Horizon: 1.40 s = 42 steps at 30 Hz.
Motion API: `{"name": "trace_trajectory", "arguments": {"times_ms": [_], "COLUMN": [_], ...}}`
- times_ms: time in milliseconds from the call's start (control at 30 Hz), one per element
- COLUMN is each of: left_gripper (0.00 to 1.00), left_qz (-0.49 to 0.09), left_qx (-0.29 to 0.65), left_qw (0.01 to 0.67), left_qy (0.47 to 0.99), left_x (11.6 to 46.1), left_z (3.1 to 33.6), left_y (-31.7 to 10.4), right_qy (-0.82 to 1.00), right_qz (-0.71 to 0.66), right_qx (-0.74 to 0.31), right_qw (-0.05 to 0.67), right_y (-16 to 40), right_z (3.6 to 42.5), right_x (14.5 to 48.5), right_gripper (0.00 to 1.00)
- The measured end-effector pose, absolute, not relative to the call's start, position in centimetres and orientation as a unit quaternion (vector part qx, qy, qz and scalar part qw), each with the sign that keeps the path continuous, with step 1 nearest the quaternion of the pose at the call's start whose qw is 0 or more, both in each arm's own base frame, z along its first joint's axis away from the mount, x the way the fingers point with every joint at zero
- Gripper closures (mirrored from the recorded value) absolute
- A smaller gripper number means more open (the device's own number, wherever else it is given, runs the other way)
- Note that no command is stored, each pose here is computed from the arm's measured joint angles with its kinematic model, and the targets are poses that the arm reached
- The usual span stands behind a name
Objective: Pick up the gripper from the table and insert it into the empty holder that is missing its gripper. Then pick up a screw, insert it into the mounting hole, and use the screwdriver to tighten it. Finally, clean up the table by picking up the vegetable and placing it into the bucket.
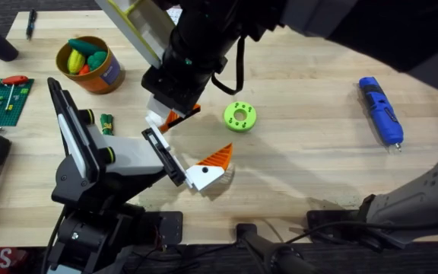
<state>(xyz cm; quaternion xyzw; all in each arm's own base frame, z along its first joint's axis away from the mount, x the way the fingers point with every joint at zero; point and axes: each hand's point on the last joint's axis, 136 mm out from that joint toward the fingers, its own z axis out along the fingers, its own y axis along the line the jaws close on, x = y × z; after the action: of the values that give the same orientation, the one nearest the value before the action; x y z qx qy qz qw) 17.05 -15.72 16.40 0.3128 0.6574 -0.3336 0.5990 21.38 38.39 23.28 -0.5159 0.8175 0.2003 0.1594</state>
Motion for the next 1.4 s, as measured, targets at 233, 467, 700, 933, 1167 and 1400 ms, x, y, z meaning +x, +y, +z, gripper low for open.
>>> {"name": "trace_trajectory", "arguments": {"times_ms": [233, 467, 700, 933, 1167, 1400], "left_gripper": [0.015, 0.015, 0.015, 0.015, 0.015, 0.015], "left_qz": [-0.335, -0.335, -0.335, -0.334, -0.335, -0.334], "left_qx": [0.312, 0.312, 0.312, 0.312, 0.312, 0.312], "left_qw": [0.599, 0.599, 0.599, 0.599, 0.599, 0.599], "left_qy": [0.657, 0.657, 0.657, 0.657, 0.657, 0.657], "left_x": [17.0, 17.0, 17.0, 17.0, 17.0, 17.0], "left_z": [16.4, 16.4, 16.4, 16.4, 16.4, 16.4], "left_y": [-15.7, -15.7, -15.7, -15.7, -15.7, -15.7], "right_qy": [0.821, 0.825, 0.824, 0.821, 0.82, 0.822], "right_qz": [0.193, 0.186, 0.187, 0.189, 0.189, 0.187], "right_qx": [-0.512, -0.504, -0.506, -0.512, -0.512, -0.513], "right_qw": [0.162, 0.173, 0.171, 0.17, 0.169, 0.163], "right_y": [38.1, 37.8, 37.9, 38.2, 38.2, 38.0], "right_z": [23.2, 23.3, 23.3, 23.3, 23.3, 23.1], "right_x": [21.8, 22.8, 22.6, 22.1, 22.0, 21.8], "right_gripper": [0.995, 0.995, 0.995, 0.995, 0.995, 0.995]}}
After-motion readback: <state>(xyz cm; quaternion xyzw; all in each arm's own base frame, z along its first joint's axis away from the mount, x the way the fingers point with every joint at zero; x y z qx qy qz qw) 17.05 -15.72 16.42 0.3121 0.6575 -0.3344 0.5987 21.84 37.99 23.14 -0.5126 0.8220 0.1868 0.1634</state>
